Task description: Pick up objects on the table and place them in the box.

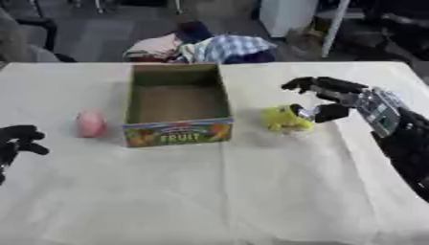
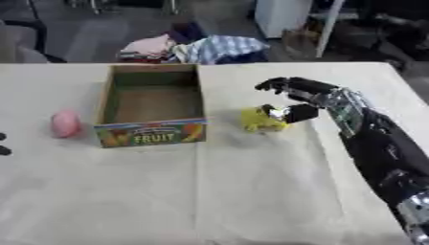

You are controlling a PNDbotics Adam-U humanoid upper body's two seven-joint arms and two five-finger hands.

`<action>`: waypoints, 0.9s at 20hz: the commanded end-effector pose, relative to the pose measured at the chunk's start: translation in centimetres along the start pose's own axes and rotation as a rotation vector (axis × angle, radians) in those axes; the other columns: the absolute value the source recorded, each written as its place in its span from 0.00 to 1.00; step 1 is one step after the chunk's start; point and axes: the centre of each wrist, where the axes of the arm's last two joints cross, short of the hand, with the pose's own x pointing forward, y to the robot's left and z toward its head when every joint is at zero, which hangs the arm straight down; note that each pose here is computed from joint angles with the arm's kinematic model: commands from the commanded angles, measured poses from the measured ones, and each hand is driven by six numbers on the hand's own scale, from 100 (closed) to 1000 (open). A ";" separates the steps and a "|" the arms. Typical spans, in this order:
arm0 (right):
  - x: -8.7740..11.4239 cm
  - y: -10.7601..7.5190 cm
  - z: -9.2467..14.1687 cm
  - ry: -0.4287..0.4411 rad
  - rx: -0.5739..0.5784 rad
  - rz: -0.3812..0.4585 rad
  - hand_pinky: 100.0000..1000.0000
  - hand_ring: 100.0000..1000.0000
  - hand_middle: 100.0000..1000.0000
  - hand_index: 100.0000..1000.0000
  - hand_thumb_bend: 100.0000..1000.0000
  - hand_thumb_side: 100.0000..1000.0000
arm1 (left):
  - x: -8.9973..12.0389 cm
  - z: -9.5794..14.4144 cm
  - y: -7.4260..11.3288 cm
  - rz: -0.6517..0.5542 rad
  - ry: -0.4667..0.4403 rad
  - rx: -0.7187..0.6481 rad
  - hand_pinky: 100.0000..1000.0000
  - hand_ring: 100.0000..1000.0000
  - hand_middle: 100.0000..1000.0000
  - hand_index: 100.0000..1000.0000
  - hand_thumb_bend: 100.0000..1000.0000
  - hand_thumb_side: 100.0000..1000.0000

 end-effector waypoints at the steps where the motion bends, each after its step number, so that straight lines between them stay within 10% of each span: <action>1: -0.3 -1.2 0.2 0.013 0.013 0.060 0.80 0.93 0.91 1.00 0.00 0.81 | 0.6 -0.2 0.6 -0.030 -0.010 -0.011 1.00 0.57 0.62 0.75 0.18 0.86; 18: -0.7 1.8 0.1 0.161 0.050 0.131 0.79 0.93 0.91 1.00 0.00 0.88 | 0.6 -0.2 0.5 -0.027 -0.011 -0.011 1.00 0.57 0.62 0.75 0.18 0.86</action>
